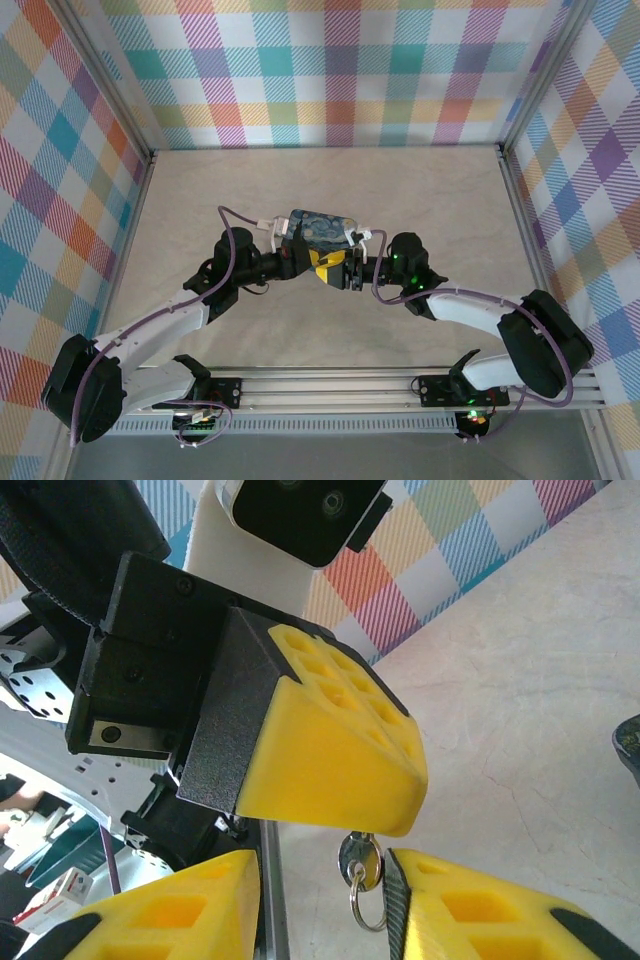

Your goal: Unlock a padlock with a key

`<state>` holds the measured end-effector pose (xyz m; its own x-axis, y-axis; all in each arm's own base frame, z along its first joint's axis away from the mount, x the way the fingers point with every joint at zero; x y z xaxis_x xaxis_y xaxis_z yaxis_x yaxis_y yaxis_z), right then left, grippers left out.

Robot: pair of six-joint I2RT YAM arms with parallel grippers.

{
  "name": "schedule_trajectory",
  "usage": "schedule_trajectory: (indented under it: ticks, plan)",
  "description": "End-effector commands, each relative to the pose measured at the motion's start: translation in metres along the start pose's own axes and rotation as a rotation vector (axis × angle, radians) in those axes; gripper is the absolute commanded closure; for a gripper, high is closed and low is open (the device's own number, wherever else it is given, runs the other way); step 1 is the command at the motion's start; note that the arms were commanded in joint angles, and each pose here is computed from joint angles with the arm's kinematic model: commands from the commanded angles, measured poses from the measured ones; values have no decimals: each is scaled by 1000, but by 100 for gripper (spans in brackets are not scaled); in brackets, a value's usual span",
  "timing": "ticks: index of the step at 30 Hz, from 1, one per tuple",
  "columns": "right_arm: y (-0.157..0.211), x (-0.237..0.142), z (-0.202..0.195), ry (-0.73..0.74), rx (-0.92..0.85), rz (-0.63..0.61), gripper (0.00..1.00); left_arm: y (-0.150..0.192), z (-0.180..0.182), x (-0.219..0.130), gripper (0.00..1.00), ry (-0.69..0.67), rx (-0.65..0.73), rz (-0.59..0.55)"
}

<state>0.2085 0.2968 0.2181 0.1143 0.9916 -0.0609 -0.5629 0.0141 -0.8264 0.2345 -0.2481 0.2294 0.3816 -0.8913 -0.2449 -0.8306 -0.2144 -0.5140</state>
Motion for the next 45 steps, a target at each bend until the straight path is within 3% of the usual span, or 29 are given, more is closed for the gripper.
schedule_trajectory:
  ticks: [1, 17, 21, 28, 31, 37, 41, 45]
  plan:
    - [-8, 4, 6, -52, -8, -13, 64, -13, -20, -5, 100, 48, 45, -57]
    - [-11, 8, 3, -62, 11, -28, 70, -13, -20, -5, 100, 50, 43, -60]
    - [-12, 8, 4, -65, 14, -29, 75, -13, -20, -5, 100, 50, 42, -62]
    - [-9, 8, -1, -38, 24, -19, 97, -15, -20, -6, 100, 48, 42, -73]
    - [-8, 6, -3, -12, 21, -25, 100, -15, -21, -7, 99, 43, 41, -78]
    - [0, -6, -13, 124, 8, 27, 100, -17, -18, -15, 70, -8, 58, -100]
    - [9, -16, -25, 269, -41, 133, 100, -20, -13, -26, 42, -74, 68, -123]
    - [20, -27, -49, 456, -87, 272, 100, -19, 13, -37, 29, -209, 31, -134]
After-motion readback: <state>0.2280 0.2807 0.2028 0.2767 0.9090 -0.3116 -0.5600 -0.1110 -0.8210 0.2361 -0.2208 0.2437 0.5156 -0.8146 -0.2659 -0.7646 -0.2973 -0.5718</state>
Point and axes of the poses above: each hand's point on the last joint's axis, 136 mm out from that joint toward the fingers, its own x axis out along the fingers, its own z axis along the line the jaws close on, y = z × x, the point moved 3 cm from there along -x, back along the fingers, and after that the axes turned 1 degree about -x, right-handed, at the moved point
